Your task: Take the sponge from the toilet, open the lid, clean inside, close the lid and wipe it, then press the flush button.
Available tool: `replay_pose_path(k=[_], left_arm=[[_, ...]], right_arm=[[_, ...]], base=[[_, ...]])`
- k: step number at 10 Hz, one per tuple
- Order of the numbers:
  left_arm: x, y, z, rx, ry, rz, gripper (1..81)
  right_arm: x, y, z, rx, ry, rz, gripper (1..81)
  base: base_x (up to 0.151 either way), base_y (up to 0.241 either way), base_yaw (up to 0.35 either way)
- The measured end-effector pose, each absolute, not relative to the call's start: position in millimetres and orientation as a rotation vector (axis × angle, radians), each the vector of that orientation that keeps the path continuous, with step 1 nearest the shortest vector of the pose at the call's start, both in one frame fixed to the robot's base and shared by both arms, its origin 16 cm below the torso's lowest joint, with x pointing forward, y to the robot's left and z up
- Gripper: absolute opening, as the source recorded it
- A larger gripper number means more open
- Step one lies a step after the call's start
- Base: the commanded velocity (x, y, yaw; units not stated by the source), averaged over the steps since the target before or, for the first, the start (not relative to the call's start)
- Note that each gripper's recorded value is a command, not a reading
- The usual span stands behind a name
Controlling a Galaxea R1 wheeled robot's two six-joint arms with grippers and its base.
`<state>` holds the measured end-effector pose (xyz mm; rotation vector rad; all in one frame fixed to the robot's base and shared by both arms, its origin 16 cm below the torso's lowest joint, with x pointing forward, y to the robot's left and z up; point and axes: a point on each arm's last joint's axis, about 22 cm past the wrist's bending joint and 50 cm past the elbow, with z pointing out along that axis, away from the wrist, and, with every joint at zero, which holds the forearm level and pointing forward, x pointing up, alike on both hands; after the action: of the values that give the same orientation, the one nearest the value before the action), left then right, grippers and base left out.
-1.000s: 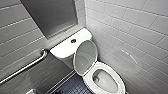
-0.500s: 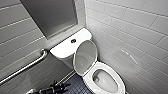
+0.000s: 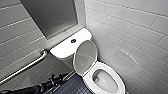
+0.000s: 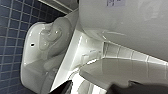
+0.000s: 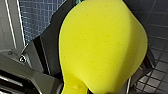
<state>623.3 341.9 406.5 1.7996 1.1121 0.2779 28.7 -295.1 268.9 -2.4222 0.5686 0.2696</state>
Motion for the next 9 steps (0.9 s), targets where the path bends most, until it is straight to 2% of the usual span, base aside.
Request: replay_pose_path(k=[5,9], left_arm=[[680,310,412,1.78,1.078,0.315,81.1],[682,258,410,1.777,1.043,0.253,81.1]], right_arm=[[18,-288,274,-2.409,0.566,0.285,1.0],[16,-277,273,-2.4,0.57,0.288,1.0]], base=[[0.0,0.0,0.0],[0.0,0.0,0.0]])
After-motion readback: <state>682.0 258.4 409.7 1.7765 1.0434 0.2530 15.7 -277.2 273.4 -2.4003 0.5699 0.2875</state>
